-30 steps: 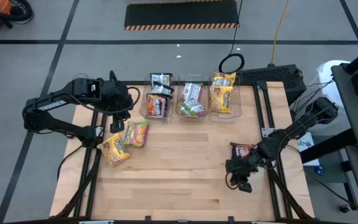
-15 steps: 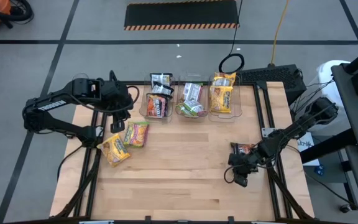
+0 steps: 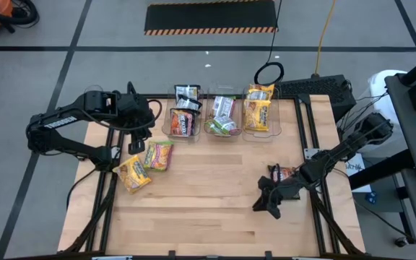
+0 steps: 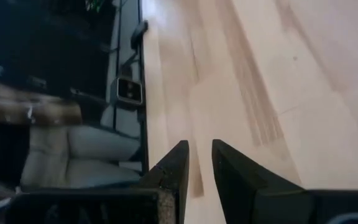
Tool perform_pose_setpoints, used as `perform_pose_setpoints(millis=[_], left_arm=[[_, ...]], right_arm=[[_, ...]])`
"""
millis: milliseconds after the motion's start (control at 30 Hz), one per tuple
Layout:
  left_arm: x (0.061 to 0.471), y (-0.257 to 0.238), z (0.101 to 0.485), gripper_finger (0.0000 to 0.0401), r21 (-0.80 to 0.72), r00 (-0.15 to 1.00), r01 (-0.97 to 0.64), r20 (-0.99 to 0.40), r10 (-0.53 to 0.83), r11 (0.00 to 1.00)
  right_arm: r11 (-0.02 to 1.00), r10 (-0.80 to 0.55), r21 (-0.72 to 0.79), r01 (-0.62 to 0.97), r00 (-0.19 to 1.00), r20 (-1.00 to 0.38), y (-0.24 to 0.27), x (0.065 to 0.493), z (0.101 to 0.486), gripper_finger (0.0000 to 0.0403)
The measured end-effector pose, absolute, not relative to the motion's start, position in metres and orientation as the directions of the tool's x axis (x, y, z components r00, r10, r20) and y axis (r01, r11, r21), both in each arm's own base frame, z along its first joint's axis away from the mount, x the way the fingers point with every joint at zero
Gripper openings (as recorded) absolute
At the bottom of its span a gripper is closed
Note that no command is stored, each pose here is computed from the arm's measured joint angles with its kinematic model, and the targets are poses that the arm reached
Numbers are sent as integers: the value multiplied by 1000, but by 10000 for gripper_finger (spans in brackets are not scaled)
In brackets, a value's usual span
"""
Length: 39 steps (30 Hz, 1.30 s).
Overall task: Sort Maruchan noodles
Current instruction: Put the black noodle pack into the left transparent bin
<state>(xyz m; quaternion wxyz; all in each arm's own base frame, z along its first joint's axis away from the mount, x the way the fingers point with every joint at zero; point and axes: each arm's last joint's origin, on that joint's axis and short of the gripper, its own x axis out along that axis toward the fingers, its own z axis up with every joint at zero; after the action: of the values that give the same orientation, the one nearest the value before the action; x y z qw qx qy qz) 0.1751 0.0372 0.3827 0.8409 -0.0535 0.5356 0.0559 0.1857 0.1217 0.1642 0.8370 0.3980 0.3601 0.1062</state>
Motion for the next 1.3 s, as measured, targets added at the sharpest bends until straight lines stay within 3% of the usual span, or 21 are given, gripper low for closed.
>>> perform_pose_setpoints(millis=[133,267,433,633,967,1300], left_arm=[[175,37,383,37,-28,420,-146,-907,36,989],[175,37,383,37,-20,420,-128,-907,36,992],[175,36,383,37,-20,420,-125,-907,34,992],[176,34,383,37,-22,420,-113,-907,28,993],[177,29,383,37,-30,421,-107,-907,17,994],[179,30,384,37,-34,446,-117,-895,22,993]], right_arm=[[643,452,755,133,729,-513,121,185,166,63],[652,499,755,61,716,-489,119,182,173,63],[696,474,713,90,688,-549,103,171,179,63],[726,451,651,221,562,-694,79,141,182,63],[594,676,730,339,281,-681,72,110,186,63],[677,643,650,346,152,-751,73,108,173,63]])
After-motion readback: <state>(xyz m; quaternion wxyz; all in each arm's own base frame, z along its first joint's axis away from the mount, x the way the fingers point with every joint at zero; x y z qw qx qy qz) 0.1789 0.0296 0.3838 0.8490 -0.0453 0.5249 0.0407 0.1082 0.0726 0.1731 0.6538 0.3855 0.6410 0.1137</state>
